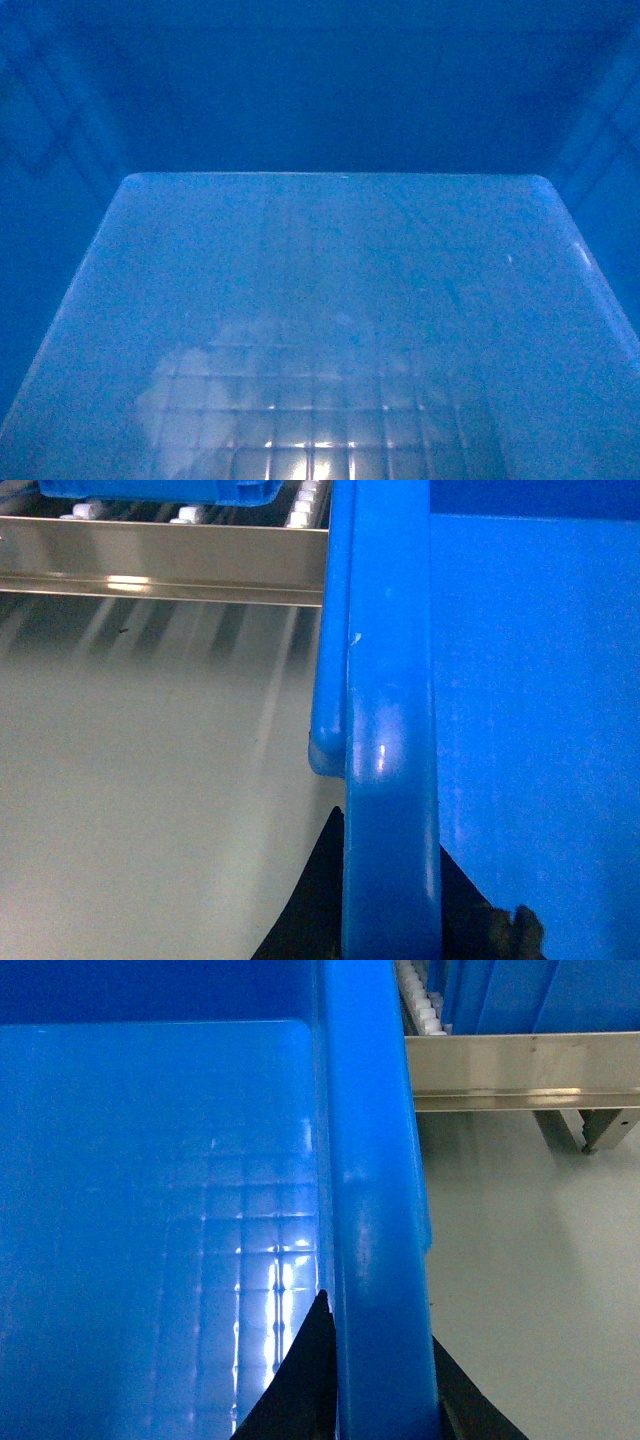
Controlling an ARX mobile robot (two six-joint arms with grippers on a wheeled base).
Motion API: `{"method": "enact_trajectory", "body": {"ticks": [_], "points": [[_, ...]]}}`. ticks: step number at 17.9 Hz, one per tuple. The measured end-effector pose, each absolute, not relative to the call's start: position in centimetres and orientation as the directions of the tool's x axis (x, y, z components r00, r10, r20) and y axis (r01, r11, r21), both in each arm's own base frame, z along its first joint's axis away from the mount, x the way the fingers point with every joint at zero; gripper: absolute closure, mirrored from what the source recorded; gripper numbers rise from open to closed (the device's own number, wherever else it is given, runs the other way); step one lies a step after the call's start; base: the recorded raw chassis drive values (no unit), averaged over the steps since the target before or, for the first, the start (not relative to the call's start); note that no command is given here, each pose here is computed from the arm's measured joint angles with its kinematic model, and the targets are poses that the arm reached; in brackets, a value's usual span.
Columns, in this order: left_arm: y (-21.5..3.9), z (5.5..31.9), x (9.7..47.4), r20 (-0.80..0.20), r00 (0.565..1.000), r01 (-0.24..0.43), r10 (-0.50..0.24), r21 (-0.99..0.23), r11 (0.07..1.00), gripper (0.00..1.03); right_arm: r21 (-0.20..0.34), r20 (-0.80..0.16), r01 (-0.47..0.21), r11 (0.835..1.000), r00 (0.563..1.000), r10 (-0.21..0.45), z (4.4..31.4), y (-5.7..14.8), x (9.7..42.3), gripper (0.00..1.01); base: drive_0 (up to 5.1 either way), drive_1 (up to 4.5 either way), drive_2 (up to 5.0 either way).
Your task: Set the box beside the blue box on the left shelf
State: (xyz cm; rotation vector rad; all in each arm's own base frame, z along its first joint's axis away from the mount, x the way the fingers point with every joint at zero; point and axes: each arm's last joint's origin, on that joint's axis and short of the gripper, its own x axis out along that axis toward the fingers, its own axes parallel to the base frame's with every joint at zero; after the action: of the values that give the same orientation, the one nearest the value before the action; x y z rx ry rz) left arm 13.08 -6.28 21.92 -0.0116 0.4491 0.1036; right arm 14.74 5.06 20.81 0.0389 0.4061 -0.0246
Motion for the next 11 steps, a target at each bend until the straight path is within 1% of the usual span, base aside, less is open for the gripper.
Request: {"method": "enact_trajectory", "body": {"ticks": [7,11], "points": [[-6.27,21.91,13.06,-0.435,0.895,-0.103,0.099,0.014,0.995,0.94,0.032,-0.396,0.032,0.999,0.918,-0.016,20.80,5.05,14.73,0.91,0.0,0.00,0.0],[-6.26,21.96,13.05,-0.432,0.897,-0.103,0.098,0.012,0.995,0.94,0.035,-0.392,0.032,0.999,0.920,-0.015,20.85,5.06,14.76,0.91,0.1,4.40,-4.3]]}}
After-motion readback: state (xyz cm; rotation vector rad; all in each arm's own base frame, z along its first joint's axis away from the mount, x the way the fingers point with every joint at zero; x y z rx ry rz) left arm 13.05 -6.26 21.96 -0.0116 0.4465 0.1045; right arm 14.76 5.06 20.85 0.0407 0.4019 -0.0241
